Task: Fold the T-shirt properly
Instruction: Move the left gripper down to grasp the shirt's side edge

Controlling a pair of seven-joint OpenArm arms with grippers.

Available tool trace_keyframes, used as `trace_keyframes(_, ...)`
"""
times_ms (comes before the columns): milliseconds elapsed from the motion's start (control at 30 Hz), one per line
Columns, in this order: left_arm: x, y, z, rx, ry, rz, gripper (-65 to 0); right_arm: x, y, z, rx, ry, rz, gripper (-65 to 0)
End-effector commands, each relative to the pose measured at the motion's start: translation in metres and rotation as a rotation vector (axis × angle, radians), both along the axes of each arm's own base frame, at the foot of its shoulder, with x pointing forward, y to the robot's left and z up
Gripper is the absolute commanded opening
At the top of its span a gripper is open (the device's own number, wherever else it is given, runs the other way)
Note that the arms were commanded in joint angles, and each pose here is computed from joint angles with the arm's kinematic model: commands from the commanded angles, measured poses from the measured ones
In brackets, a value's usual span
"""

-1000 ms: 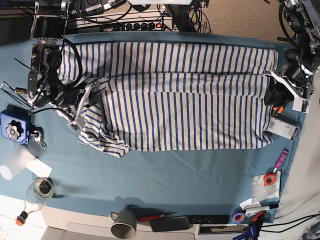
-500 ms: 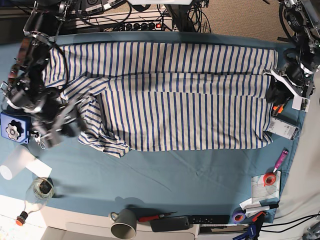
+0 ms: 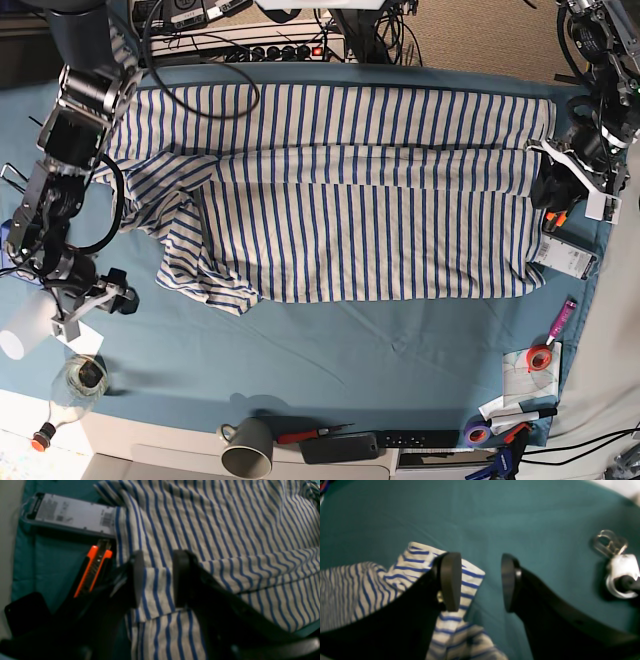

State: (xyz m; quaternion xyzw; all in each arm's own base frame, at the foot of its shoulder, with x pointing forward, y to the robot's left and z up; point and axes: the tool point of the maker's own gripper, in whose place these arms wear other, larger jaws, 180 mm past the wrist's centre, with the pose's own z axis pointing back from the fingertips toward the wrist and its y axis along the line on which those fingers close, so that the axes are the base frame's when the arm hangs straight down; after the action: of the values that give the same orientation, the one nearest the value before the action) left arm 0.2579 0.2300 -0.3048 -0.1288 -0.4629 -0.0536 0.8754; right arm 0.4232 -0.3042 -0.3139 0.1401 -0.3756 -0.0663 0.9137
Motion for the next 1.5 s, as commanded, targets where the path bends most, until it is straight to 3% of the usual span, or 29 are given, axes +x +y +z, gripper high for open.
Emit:
trace_keyframes(0, 0.006, 0.001, 0.013, 0.001, -0.050, -0.003, -44.1, 0.010, -0.008, 0.015, 0.012, -0.041, -0.016, -39.2)
trace_keyframes(200, 0.006, 0.001, 0.014, 0.000, -0.052, -0.003, -44.1, 0.000, 0.001, -0.029, 0.116, 0.053, -0.043, -39.2)
trace_keyframes(400, 0.017, 0.006, 0.020, -0.008, -0.069, 0.046, -44.1, 0.001, 0.037, -0.048, 0.186, 0.085, -0.005, -39.2)
trace_keyframes(667, 0.054, -0.025, 0.025, 0.131, -0.141, -0.043, -44.1, 0.000, 0.047, -0.056, 0.171, 0.105, 0.008, -39.2)
trace_keyframes(767, 0.076, -0.021, 0.021, 0.205, -0.141, 0.018, -44.1, 0.000, 0.047, -0.057, 0.167, 0.108, 0.009, -39.2)
trace_keyframes(867, 0.100, -0.010, 0.010, 0.277, -0.107, 0.089, -43.8, -0.001, 0.047, -0.058, 0.165, 0.115, 0.011, -39.2)
trace_keyframes(967, 0.122, -0.006, -0.004, 0.306, -0.065, 0.092, -43.8, -0.001, 0.047, -0.058, 0.165, 0.115, 0.011, -39.2)
trace_keyframes(1233, 0.168, 0.013, -0.022, 0.277, 0.030, 0.142, -42.1, -0.003, 0.045, -0.060, 0.148, 0.126, 0.011, -39.2)
trace_keyframes(1467, 0.176, 0.028, -0.054, 0.279, 0.198, 0.173, -41.8, -0.003, 0.045, -0.061, 0.143, 0.132, 0.013, -39.2)
